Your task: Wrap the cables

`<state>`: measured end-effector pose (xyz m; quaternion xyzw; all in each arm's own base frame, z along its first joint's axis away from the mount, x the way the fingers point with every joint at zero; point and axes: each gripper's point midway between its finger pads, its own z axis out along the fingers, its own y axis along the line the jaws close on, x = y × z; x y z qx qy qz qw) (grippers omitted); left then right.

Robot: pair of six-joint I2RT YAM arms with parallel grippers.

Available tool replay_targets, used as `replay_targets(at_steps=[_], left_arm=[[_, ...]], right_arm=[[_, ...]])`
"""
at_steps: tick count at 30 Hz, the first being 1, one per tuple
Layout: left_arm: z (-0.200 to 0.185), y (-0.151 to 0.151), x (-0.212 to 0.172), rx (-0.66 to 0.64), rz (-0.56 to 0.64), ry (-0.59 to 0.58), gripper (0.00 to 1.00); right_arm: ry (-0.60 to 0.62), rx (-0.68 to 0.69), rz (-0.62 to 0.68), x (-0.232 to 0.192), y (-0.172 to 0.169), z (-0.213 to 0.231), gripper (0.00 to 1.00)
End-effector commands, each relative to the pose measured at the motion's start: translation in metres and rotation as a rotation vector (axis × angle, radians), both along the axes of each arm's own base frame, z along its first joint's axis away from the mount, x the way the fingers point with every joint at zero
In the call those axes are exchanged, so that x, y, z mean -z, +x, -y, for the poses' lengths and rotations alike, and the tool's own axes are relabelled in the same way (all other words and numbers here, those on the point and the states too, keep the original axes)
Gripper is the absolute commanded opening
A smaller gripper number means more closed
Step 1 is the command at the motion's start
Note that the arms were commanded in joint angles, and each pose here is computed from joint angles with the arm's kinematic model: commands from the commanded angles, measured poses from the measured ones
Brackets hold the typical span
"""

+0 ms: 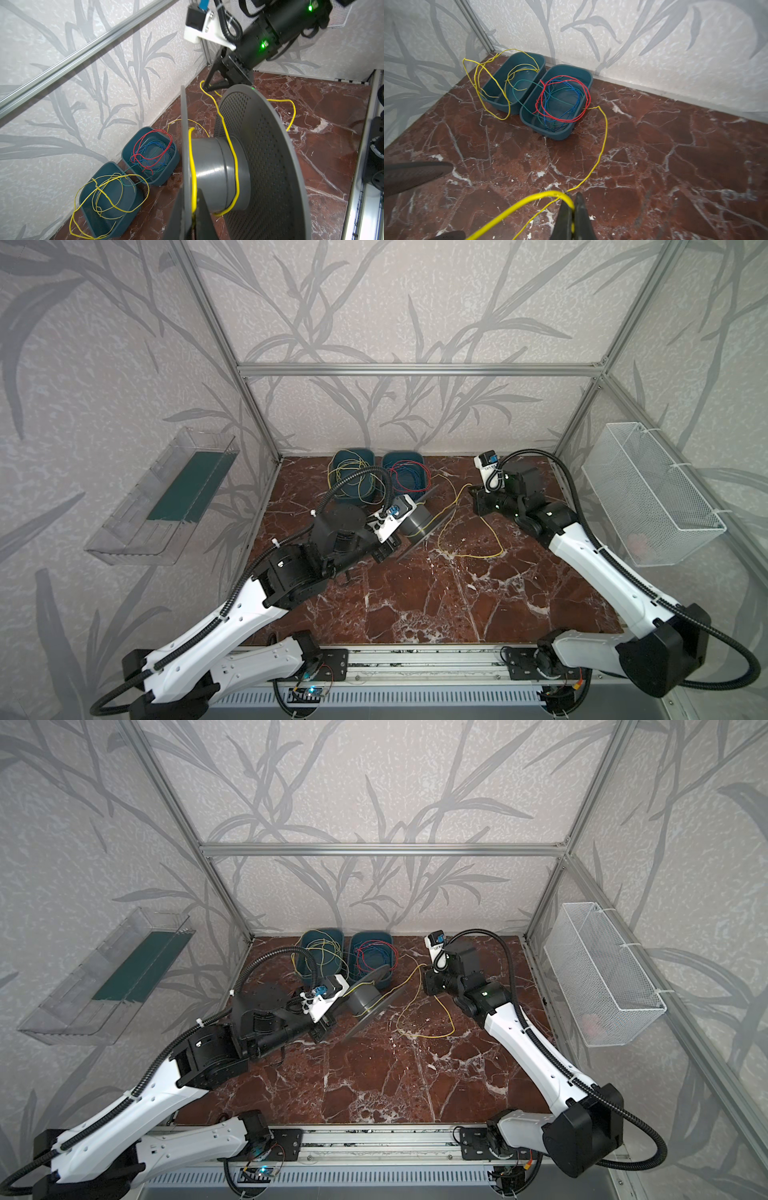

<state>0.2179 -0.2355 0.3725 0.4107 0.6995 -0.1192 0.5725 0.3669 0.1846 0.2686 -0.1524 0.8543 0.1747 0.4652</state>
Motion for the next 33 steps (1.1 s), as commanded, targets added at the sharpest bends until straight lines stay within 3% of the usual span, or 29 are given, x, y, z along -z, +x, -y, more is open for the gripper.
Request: replay_targets(at_steps=[1, 7, 11, 18, 20, 22, 24, 27, 33], left_arm=[[-0.008, 0.0, -0.063, -0.035, 0.125, -0.205, 0.0], [-0.012, 0.018, -0.096, -0.063, 0.115, -0.369, 0.0], [-0.023, 0.03, -0.116, -0.064, 0.071, -0.533, 0.0], [-0.032, 0.056, -0.138, -0.14, 0.088, -0.696, 0.0], [-0.031, 0.063, -0.14, -0.154, 0.096, -0.717, 0.0], [-0.026, 0.067, -0.141, -0.143, 0.09, -0.726, 0.0], [-0.022, 0.068, -0.141, -0.129, 0.084, -0.731, 0.0], [-0.022, 0.07, -0.142, -0.131, 0.087, -0.731, 0.0], [-0.023, 0.068, -0.145, -0.127, 0.099, -0.732, 0.0]], right_arm=[[0.134, 0.058, 0.004, 0.0, 0.017, 0.002, 0.0], [0.293, 0.0, -0.077, 0.024, 0.01, -0.02, 0.0], [0.335, -0.033, -0.16, 0.048, 0.01, -0.034, 0.0], [0.421, -0.105, -0.207, 0.06, 0.003, -0.068, 0.0], [0.457, -0.149, -0.218, 0.056, -0.004, -0.079, 0.0], [0.503, -0.19, -0.235, 0.049, -0.011, -0.087, 0.09], [0.535, -0.207, -0.234, 0.041, -0.017, -0.089, 0.1], [0.558, -0.217, -0.238, 0.036, -0.024, -0.088, 0.19], [0.584, -0.219, -0.276, 0.046, -0.036, -0.087, 0.28]])
